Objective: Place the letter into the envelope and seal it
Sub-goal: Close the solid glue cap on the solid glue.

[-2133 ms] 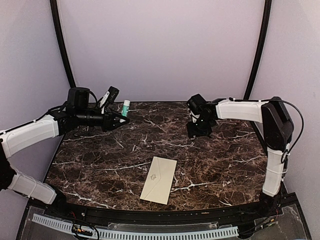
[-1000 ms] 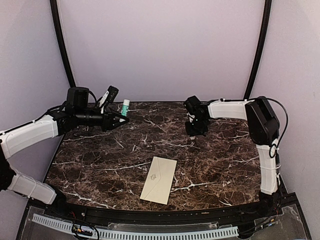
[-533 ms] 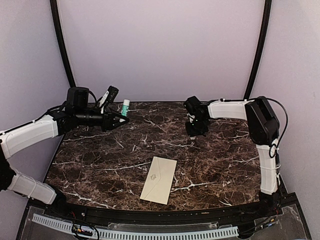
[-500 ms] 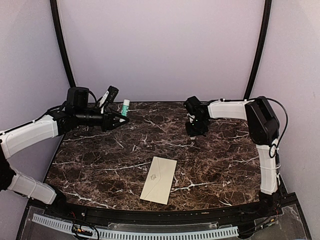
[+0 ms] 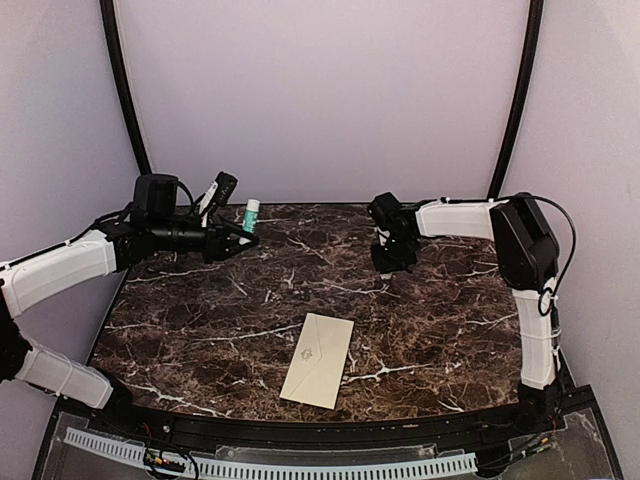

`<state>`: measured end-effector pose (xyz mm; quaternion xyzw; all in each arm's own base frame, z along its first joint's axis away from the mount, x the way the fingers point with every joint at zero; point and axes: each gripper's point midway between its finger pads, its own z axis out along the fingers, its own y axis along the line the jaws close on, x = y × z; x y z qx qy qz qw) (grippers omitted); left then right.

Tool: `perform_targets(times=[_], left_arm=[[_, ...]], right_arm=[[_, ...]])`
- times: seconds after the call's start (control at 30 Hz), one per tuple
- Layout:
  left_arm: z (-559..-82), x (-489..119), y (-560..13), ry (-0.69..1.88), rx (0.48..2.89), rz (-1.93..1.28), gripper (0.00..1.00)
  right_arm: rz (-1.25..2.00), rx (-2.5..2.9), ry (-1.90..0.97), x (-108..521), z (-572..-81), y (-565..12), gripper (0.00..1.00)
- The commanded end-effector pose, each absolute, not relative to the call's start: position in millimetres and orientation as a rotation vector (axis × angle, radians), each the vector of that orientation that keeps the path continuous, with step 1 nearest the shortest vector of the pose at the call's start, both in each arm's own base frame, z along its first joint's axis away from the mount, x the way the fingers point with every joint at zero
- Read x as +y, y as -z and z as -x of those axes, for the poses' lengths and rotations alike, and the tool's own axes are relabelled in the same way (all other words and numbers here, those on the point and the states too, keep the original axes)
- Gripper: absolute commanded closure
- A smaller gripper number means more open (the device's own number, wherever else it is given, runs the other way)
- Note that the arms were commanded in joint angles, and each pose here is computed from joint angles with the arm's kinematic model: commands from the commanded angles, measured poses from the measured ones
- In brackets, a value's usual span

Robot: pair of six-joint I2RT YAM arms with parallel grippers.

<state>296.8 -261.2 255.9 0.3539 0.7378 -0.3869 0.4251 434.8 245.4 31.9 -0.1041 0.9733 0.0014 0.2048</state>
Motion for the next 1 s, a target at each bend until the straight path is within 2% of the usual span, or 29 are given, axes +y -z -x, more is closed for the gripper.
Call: perform_targets(times=[0.0, 0.13, 0.3, 0.7, 0.8, 0.97], left_arm=[[-295, -260, -261, 0.976, 1.826, -0.893, 0.94], [-294, -261, -258, 0.986, 1.828, -0.901, 0.94], [-288, -265, -258, 1.033, 1.811, -0.933, 0.97], [-246, -305, -237, 1.036, 1.792, -1.145, 0.98], [-230, -321, -226, 1.038, 1.801, -1.220, 0.99], [-213, -334, -219, 1.050, 1.787, -1.283, 1.00]], right_arm=[[0.284, 2.725, 0.020, 241, -434, -26, 0.85], [0.288, 2.701, -0.018, 245, -434, -47, 0.87], [0.326, 2.622, -0.153, 253, -426, -109, 0.88], [0.605, 2.382, -1.030, 320, -330, -256, 0.89], [0.682, 2.315, -1.234, 338, -301, -279, 0.90], [0.770, 2.249, -1.384, 363, -271, -295, 0.90]])
